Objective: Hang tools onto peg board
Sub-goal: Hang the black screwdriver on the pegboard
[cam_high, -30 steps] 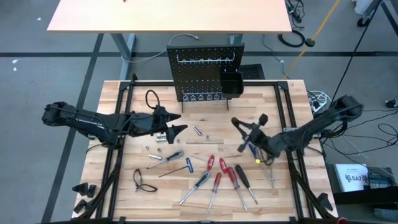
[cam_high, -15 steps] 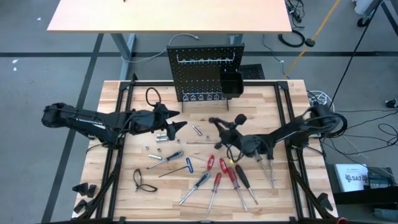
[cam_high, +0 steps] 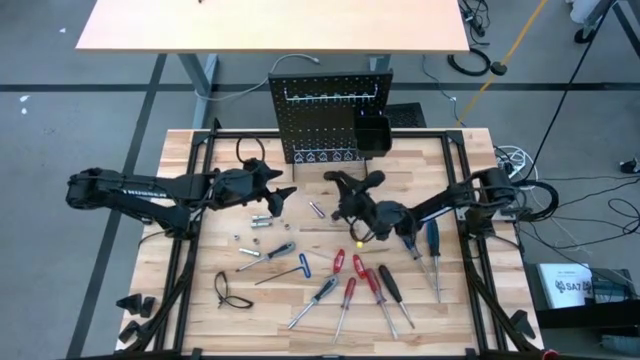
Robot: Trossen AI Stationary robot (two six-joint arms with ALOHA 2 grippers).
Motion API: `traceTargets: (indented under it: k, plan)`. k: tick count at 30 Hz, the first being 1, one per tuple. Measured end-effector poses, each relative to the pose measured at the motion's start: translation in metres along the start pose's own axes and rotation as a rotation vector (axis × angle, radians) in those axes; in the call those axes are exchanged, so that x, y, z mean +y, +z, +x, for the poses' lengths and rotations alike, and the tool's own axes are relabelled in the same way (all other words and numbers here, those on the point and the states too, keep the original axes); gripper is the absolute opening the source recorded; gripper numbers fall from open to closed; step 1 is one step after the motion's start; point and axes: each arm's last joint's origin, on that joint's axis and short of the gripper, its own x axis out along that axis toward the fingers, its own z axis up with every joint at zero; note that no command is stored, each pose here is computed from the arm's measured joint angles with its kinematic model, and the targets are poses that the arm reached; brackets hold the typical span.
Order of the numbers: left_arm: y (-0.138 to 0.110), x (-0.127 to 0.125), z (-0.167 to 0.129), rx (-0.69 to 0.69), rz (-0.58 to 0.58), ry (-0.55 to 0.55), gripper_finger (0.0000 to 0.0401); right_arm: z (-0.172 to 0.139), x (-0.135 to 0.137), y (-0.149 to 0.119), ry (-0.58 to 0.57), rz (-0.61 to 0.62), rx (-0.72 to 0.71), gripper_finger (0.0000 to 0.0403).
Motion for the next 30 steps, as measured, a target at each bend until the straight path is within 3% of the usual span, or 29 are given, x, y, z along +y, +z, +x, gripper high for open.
traceTargets:
  k: [10,21,28,30]
  plan:
    - [-0.002,0.005,0.001,0.033,0.0,0.029,0.0336,0.027,-0.011,-0.014,-0.118,0.061,0.119,0.0048]
    - [-0.009,0.008,0.001,0.107,0.028,0.046,0.0336,0.028,0.012,-0.031,-0.163,0.081,0.082,0.0048]
    - [-0.01,0.008,0.0,0.121,0.033,0.047,0.0336,0.027,0.015,-0.035,-0.197,0.196,0.081,0.0048]
    - [-0.012,0.009,0.0,0.134,0.039,0.053,0.0336,0.028,0.016,-0.036,-0.204,0.179,0.095,0.0048]
